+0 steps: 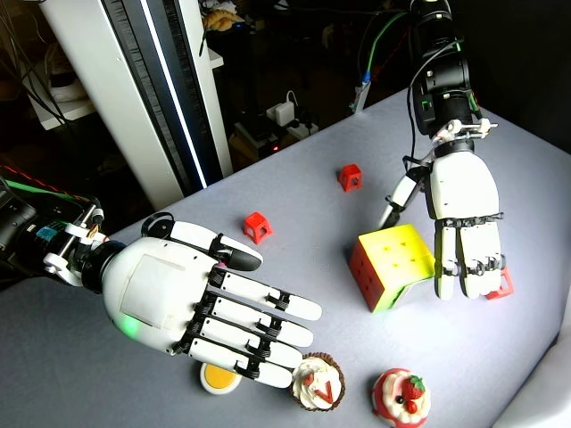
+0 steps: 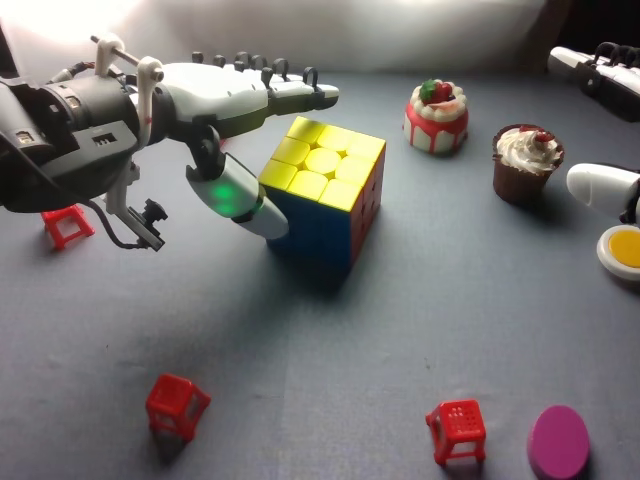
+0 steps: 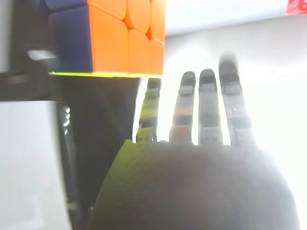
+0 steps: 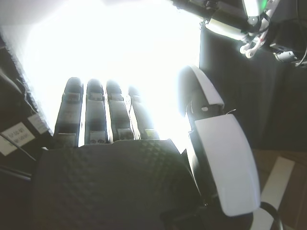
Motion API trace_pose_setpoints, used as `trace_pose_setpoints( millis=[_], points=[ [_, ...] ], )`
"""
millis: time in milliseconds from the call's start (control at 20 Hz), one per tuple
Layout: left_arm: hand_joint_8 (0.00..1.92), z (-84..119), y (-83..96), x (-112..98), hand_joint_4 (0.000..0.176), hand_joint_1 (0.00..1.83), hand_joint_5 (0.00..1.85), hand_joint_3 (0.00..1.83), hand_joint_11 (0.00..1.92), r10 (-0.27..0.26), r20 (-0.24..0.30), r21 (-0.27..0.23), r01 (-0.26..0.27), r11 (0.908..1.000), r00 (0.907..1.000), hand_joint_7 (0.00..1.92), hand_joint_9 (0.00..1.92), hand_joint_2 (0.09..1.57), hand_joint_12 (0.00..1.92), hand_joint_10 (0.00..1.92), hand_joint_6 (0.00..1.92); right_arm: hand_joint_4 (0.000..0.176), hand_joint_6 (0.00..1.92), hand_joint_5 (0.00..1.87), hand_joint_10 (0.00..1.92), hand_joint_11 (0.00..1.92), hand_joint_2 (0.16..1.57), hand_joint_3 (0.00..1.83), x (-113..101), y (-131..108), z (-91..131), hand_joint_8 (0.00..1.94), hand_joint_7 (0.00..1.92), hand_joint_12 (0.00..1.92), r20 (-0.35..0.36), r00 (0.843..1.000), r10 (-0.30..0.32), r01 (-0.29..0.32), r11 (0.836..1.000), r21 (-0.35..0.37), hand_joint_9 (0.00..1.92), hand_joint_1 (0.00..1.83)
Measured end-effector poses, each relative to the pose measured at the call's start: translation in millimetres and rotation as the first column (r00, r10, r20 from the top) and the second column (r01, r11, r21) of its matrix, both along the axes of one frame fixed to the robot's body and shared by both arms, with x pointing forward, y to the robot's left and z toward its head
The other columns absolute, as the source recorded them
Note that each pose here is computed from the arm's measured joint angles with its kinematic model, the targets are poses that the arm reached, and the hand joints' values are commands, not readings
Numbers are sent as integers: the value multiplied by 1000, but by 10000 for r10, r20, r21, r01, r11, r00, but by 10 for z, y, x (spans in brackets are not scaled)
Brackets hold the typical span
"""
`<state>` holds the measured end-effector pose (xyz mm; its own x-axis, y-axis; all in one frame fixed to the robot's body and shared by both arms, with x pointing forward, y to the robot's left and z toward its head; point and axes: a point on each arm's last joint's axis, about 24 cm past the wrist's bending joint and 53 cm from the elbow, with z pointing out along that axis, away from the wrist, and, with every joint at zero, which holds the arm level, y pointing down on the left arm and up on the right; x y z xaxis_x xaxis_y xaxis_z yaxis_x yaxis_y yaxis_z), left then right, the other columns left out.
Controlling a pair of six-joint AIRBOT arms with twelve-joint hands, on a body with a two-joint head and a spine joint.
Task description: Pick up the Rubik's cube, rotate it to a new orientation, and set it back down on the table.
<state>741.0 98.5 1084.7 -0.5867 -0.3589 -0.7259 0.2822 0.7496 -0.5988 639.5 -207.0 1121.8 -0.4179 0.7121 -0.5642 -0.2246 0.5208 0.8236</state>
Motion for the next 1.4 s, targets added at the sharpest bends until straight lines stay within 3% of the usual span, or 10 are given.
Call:
trace_pose_setpoints(
  millis=[300, 400, 450, 550, 750, 1000, 1200, 1250, 1300, 1400],
  points=[
    [0, 107, -90, -22, 176, 900, 0, 0, 0, -321, 351, 44, 319, 9995, 9989, 0, 0, 858, 0, 0, 0, 24, 0, 0, 0, 1, 1396, 2, -1, 1, 1, 0, 0, 2, 5, 10000, 6, -6, 10000, -2, 0, 475],
    [0, 132, -108, -23, 154, 986, 0, 12, 0, -392, 442, 58, 390, 9992, 9983, 0, 0, 896, 0, 0, 0, 22, 0, 0, 0, 0, 1389, 0, 1, -3, -1, 0, 0, 0, -8, 10000, -13, 13, 10000, 6, 0, 459],
    [0, 130, -112, -20, 151, 993, 0, 14, 0, -395, 441, 115, 390, 9992, 9982, 0, 0, 901, 0, 0, 0, 4, 0, 0, 0, 0, 1389, 0, 2, -4, 0, 0, 0, 0, -2, 10000, -15, 15, 10000, 5, 0, 478],
    [0, 122, -128, -22, 152, 991, 0, 14, 0, -421, 432, 161, 415, 9990, 9982, 0, 0, 905, 0, 0, 0, 0, 0, 0, 0, 0, 1385, 0, 0, 0, 1, 0, 0, 0, 8, 10000, 4, -4, 10000, -4, 0, 483],
    [0, 72, -188, -28, 122, 952, 0, 8, 0, -468, 326, 248, 460, 9986, 9984, 0, 0, 904, 0, 0, 0, 0, 0, 0, 0, 0, 1390, 1, -8, -12, -28, 0, 0, 0, -64, 10000, -8, 8, 10000, -57, 0, 475],
    [0, 22, -218, -9, 111, 963, 0, 10, 0, -435, 229, 330, 427, 9985, 9988, 0, 0, 913, 0, 0, 0, 1, 0, 0, 0, 0, 1386, 0, -7, -14, -24, 0, 0, 0, -53, 10000, -15, 15, 10000, -46, 0, 460],
    [0, 3, -228, -10, 124, 902, 0, 13, 14, -431, 185, 374, 424, 9984, 9989, 0, 0, 927, 6, 0, 0, 0, 0, 0, 0, 0, 1387, 0, -5, -18, -24, 0, 0, 0, -56, 10000, -33, 33, 10000, -40, 0, 457],
    [0, -16, -247, -10, 119, 926, 0, 10, 78, -445, 154, 433, 437, 9981, 9989, 0, 0, 928, 40, 0, 0, 0, 0, 0, 0, 0, 1387, 0, -6, -17, -24, 0, 0, 0, -58, 10000, -31, 31, 10000, -37, 0, 441],
    [0, -23, -247, -7, 110, 902, 16, 0, 15, -436, 142, 451, 429, 9981, 9989, 0, 0, 938, 436, 0, 13, 0, 0, 0, 0, 0, 1387, 0, -6, -16, -23, 0, 0, 0, -54, 10000, -28, 28, 10000, -37, 0, 439],
    [26, -27, -244, -7, 49, 998, 230, 5, 0, -429, 132, 471, 422, 9980, 9990, 137, 115, 1019, 931, 40, 77, 0, 0, 0, 0, 0, 1388, 0, -5, -17, -23, 0, 0, 0, -56, 10000, -34, 34, 10000, -34, 0, 435]
  ],
)
